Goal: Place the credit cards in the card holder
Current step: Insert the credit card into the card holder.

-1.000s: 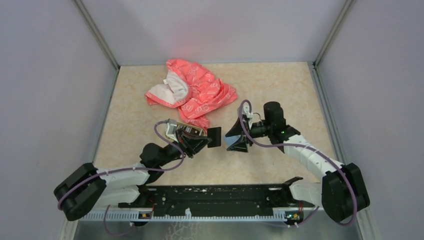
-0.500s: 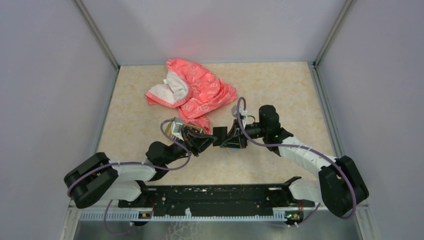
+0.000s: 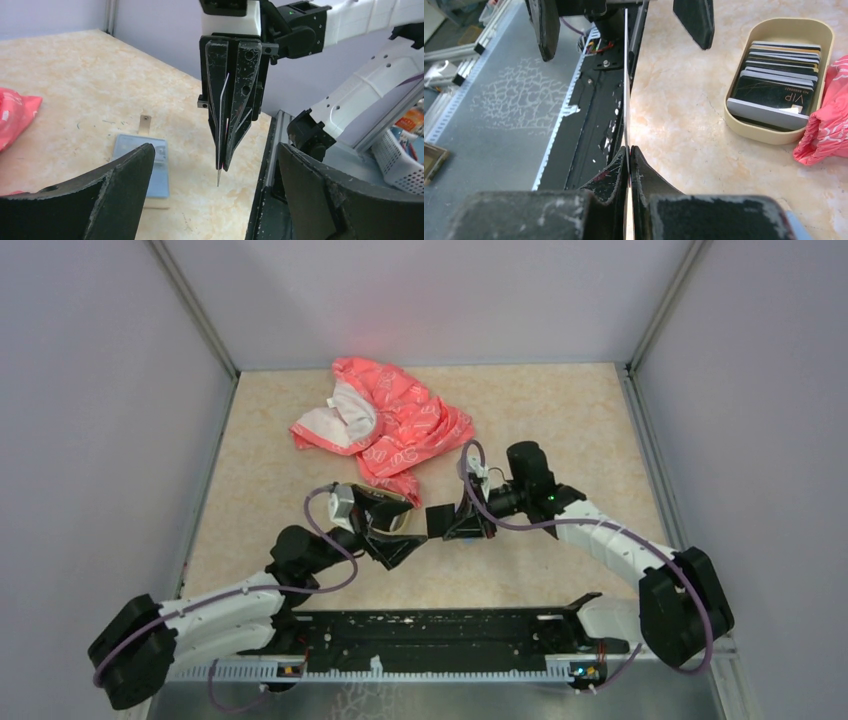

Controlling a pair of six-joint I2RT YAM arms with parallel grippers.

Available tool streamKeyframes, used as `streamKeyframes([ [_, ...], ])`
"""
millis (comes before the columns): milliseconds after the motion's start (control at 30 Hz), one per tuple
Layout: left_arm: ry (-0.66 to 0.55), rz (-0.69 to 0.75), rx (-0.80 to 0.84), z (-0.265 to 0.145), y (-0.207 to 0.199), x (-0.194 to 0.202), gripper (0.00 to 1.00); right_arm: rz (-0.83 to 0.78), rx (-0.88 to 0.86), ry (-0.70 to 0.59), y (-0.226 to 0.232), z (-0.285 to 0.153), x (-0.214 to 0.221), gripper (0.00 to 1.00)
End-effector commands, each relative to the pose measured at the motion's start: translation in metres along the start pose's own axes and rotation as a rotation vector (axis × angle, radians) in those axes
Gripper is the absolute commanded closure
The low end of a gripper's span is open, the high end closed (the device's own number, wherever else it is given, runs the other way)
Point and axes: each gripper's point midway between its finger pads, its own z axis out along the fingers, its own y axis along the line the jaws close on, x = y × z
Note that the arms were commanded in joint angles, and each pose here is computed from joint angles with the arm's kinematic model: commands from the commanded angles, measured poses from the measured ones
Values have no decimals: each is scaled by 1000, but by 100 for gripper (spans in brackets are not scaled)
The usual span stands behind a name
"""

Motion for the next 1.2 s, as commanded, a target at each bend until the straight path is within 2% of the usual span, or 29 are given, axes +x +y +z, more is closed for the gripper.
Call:
streamKeyframes([
  [0, 214, 117, -5, -7, 5, 21, 1, -99, -69, 42, 11, 1, 0, 100],
  [133, 359, 117, -22, -10, 13, 29, 4, -118, -78, 75, 13, 5, 7, 100],
  [367, 535, 58, 45, 2, 17, 42, 31, -143, -67, 114, 11, 8, 15, 100],
  [500, 560, 36, 112, 8, 7, 41, 38, -141, -60, 130, 9, 9, 18, 100],
  [733, 579, 5, 184, 16, -1, 42, 43, -139, -55, 144, 8, 10, 20, 100],
  [867, 599, -5, 214, 20, -4, 43, 50, -136, -51, 152, 7, 10, 22, 100],
  [1067, 615, -4, 229, 24, -4, 43, 52, -137, -51, 168, 6, 11, 25, 100],
  [1167, 615, 0, 228, 23, -4, 42, 64, -136, -49, 173, 5, 11, 26, 100],
])
